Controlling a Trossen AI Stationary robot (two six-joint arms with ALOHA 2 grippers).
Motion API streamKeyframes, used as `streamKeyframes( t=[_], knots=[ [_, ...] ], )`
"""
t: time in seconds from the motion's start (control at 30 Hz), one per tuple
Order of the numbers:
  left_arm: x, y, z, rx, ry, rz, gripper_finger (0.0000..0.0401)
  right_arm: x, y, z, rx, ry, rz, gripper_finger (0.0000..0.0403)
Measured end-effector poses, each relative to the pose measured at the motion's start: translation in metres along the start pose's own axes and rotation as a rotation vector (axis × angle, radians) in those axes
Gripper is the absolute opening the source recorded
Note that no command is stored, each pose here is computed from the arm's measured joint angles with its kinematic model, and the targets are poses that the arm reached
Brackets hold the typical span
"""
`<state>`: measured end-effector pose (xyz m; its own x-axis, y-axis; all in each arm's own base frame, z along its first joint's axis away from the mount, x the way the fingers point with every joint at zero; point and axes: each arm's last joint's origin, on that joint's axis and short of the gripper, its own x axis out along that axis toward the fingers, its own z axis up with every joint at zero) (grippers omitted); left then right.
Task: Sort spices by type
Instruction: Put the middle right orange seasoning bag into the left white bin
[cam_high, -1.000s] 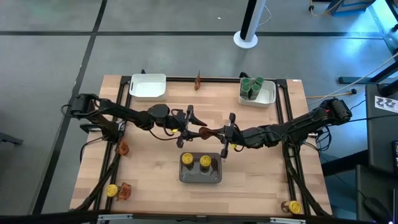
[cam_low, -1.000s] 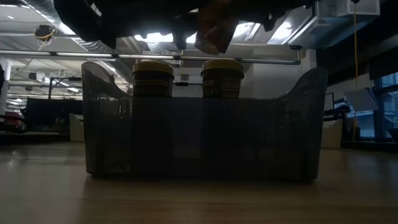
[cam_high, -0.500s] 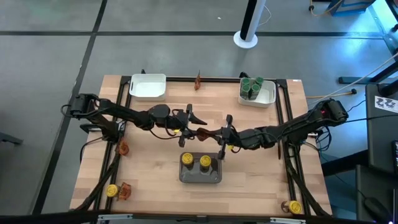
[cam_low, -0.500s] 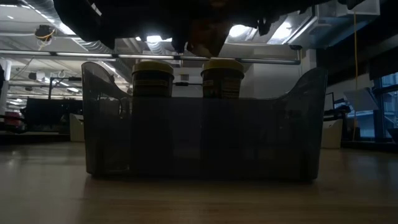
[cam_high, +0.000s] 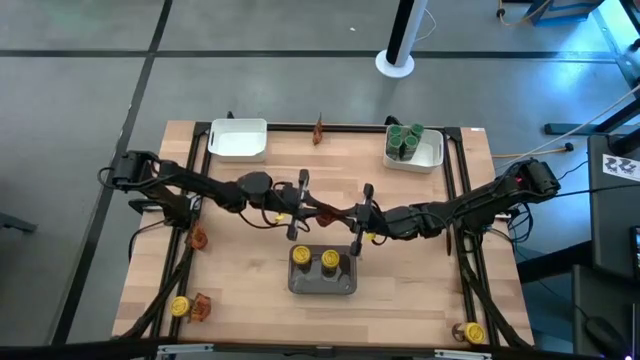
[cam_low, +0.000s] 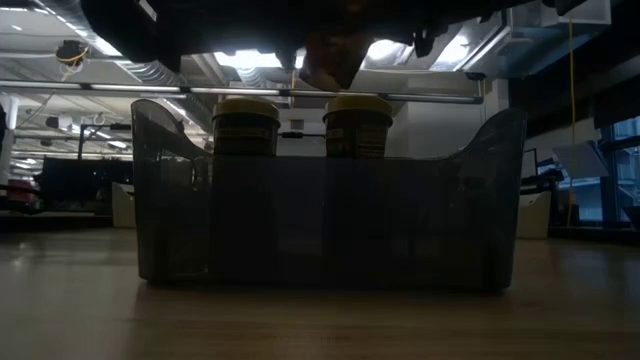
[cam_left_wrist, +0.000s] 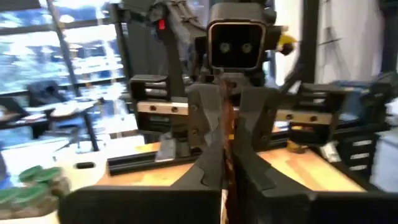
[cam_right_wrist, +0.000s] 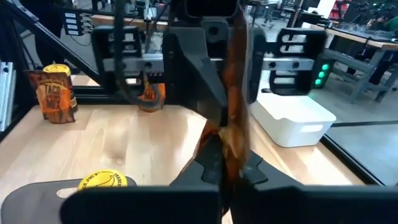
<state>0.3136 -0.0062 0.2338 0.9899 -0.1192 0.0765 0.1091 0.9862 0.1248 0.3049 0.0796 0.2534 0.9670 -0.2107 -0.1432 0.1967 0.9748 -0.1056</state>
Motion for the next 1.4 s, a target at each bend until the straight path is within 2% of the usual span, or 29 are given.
streamKeyframes(
  t=[0.1,0.27,0.5,0.6,0.73,1.0,1.4],
  knots=[
    [0.0,-0.003,0.0,0.032,0.014,0.072,0.0007,0.0,0.0,0.0,0.006,-0.003,-0.005,0.0011],
    [0.001,-0.007,0.0,0.066,0.018,0.085,0.0002,0.001,-0.002,0.0,0.053,-0.005,-0.019,0.0034],
    [0.001,-0.005,-0.002,0.076,0.055,0.147,0.0,-0.002,-0.004,0.001,0.073,0.009,-0.053,0.0123],
    [-0.002,-0.004,-0.001,0.097,0.088,0.173,0.0,-0.013,-0.007,0.007,0.056,0.05,-0.019,0.0158],
    [-0.009,-0.002,0.009,0.108,0.114,0.209,0.0,-0.035,-0.013,0.013,0.092,0.12,-0.007,0.0185],
    [-0.015,0.005,0.008,0.124,0.187,0.22,0.0,-0.041,-0.015,0.009,0.088,0.186,-0.019,0.0194],
    [-0.028,0.019,-0.026,0.045,0.533,0.238,0.0007,-0.025,-0.005,-0.026,0.038,0.369,-0.038,0.0195]
  ],
)
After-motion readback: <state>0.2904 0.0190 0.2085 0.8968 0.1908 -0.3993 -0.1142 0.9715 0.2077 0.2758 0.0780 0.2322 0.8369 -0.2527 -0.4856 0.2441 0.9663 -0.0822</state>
